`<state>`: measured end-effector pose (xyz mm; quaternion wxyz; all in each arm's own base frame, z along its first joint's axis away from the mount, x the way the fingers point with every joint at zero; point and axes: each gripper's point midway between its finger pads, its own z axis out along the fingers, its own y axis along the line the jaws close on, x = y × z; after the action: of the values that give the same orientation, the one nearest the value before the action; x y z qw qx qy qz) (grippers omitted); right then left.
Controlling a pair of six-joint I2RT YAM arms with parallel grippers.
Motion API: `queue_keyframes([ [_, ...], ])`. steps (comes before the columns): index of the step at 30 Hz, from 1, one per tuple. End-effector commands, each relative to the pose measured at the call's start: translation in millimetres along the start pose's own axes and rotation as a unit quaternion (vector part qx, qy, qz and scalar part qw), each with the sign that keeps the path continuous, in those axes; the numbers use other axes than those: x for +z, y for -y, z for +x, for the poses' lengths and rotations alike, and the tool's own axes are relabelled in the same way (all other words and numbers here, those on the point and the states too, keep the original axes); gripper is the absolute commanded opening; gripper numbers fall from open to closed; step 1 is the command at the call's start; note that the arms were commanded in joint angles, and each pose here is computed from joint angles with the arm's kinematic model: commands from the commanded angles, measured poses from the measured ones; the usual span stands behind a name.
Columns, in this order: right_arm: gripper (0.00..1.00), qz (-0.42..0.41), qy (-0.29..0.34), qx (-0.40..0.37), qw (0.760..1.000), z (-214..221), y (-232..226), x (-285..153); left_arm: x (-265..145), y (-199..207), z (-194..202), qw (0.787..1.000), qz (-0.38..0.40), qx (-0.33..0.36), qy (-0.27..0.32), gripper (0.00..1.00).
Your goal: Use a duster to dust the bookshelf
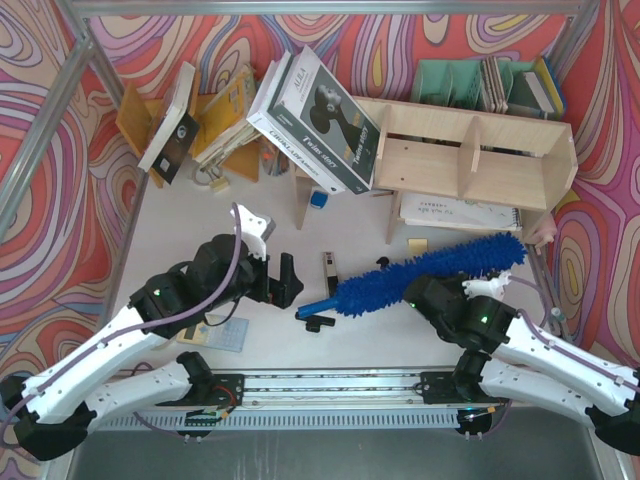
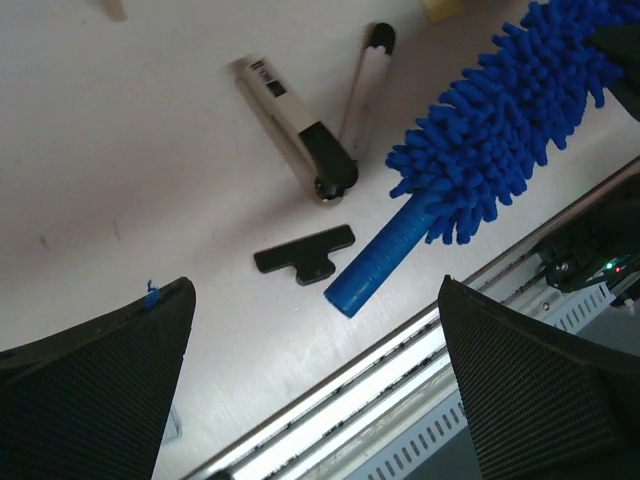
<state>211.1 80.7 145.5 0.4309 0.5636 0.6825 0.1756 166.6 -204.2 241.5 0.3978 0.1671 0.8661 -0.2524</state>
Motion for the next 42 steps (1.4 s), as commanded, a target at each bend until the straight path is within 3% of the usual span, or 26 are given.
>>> queue_keyframes([
  [1,0.00,-0.041,0.037,-0.024,0.998,-22.7,-27.2,-11.3,10.0,19.7,-19.4,0.996,0.041,0.057,0.054,0.98],
  [9,0.00,-0.081,0.046,-0.045,0.995,-30.9,-52.3,-21.6,28.4,47.4,-7.9,0.987,0.101,0.119,0.041,0.98],
  [17,0.00,-0.125,0.053,-0.053,0.989,-39.2,-81.8,-34.8,45.5,57.1,6.5,0.980,0.099,0.168,0.040,0.98],
  [42,0.00,-0.198,0.065,-0.053,0.977,-52.7,-131.7,-59.7,88.4,78.3,48.6,0.972,0.111,0.204,0.016,0.90],
])
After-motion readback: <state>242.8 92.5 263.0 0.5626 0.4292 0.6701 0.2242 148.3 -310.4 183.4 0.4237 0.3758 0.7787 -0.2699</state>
